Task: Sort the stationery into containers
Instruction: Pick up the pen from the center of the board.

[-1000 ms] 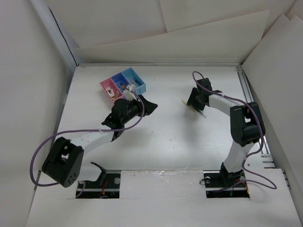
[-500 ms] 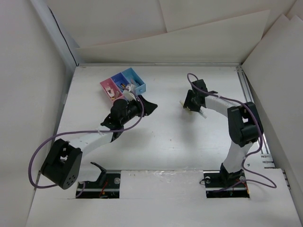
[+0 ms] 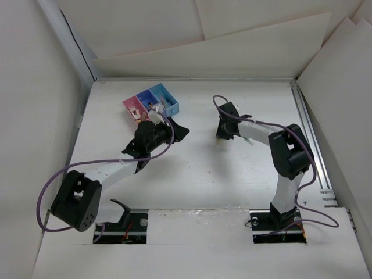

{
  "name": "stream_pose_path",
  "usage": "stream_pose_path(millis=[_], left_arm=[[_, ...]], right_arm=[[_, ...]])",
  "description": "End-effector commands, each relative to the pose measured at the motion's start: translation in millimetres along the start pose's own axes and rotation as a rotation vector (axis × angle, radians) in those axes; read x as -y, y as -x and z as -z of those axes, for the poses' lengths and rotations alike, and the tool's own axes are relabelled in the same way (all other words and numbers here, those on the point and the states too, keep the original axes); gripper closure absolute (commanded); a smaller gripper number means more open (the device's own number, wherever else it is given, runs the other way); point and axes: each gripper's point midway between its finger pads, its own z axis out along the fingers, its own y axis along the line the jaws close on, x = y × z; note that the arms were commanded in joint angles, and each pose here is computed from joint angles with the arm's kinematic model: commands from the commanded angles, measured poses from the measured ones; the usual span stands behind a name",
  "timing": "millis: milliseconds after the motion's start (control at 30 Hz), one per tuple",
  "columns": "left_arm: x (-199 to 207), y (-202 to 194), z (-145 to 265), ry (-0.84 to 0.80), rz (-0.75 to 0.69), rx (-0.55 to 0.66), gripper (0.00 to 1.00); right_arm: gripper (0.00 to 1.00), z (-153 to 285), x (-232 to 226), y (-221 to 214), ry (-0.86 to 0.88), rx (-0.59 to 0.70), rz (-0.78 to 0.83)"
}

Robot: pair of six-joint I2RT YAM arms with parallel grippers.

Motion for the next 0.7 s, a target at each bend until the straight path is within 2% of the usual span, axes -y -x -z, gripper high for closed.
stream_pose_path(millis=[0,100,133,267,467,667], left_arm=[[5.8,7.7,-4.2,-0.021,-0.018,0.002,0.6],[1.6,1.4,-7.1,-0.014,-0.004,-0.02,0.6],[1.6,1.4,-7.1,-0.014,-0.004,-0.02,0.58],[4.7,-5.9,-12.1,-0.047,0.006,-0.056,0.55],[9.0,-15.6,-19.2,-0.095,0.018,-0.106,0.55],[1.2,-20.1,-24.0,-0.068,0.026,-0.12,0.55]], right_arm=[[1.0,-10.3,5.5,-13.9,-0.054,-0.014,0.019],[1.0,2.5,-11.7,-18.0,0.057,-0.002,0.015],[1.0,17.7,-28.4,-5.8,0.126,0.052,0.014],[1.0,54.4,-64.0,-1.4,0.283,0.096,0.088],[1.0,88.1,-110.9,-27.4,0.481,0.044,0.187],[1.0,106.2,-136.5,-38.3,0.573,0.042,0.236]])
